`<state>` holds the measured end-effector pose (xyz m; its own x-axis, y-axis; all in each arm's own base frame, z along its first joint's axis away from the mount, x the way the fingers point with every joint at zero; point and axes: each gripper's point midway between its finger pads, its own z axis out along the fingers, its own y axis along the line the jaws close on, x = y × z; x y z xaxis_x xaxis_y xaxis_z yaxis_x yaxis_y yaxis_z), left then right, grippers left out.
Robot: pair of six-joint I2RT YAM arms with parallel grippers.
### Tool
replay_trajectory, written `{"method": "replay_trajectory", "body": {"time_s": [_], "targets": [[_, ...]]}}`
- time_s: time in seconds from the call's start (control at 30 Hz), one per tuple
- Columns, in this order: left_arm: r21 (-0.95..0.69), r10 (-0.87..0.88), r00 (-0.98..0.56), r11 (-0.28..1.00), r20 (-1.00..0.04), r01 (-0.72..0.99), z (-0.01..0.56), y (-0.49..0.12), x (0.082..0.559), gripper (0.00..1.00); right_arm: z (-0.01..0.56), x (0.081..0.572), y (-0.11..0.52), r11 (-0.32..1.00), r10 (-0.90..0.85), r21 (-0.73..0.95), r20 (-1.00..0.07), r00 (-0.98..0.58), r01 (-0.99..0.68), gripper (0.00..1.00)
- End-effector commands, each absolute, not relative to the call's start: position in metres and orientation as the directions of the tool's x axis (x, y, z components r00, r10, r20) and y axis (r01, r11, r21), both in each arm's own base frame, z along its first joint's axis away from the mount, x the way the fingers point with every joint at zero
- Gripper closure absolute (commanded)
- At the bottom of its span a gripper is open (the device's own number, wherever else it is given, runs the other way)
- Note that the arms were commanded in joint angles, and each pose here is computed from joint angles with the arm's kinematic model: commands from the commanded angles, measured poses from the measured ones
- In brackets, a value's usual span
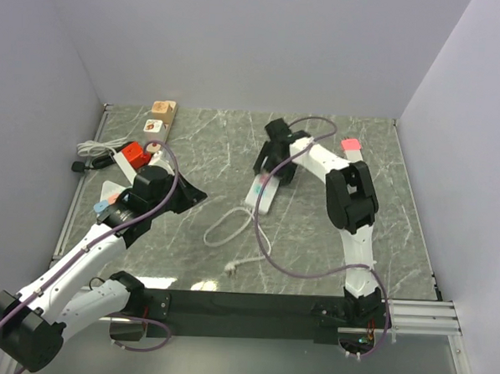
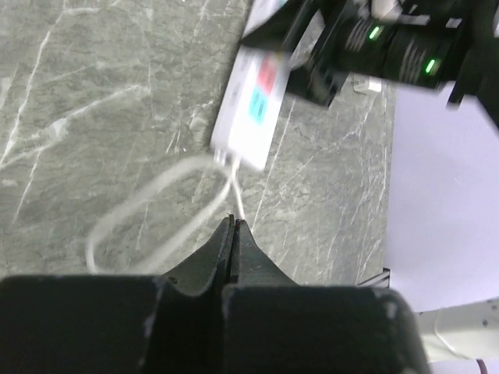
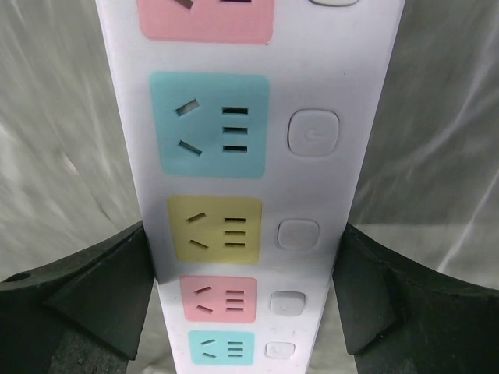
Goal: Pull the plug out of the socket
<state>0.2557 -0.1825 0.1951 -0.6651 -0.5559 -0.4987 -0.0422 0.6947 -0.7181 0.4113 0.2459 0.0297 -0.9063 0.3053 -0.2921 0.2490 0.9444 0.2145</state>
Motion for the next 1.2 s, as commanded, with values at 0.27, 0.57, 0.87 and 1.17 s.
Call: {"method": "replay_trajectory", "body": {"time_s": [0.27, 0.57, 0.87, 1.17], "targets": [[-0.709, -0.58, -0.639, 0.701, -0.505, -0.076, 0.195, -0.175, 0.272, 0.99, 0.097, 0.581, 0.253, 0.332, 0.856, 0.701, 0.057, -0.514, 0.631, 1.0], [-0.688, -0.564, -0.661, 0.719, -0.495, -0.098, 0.189, -0.176, 0.285, 0.99, 0.119, 0.651, 0.271, 0.011, 0.903, 0.816, 0.24, -0.357, 0.577, 0.78], [-0.674, -0.537, -0.669, 0.735, -0.513, -0.073, 0.194, -0.175, 0.298, 0.99, 0.144, 0.671, 0.254, -0.089, 0.92, 0.871, 0.258, -0.296, 0.483, 0.22], [-0.684, -0.549, -0.651, 0.727, -0.524, -0.063, 0.199, -0.159, 0.302, 0.99, 0.157, 0.663, 0.237, -0.052, 0.925, 0.887, 0.215, -0.312, 0.458, 0.06]]}}
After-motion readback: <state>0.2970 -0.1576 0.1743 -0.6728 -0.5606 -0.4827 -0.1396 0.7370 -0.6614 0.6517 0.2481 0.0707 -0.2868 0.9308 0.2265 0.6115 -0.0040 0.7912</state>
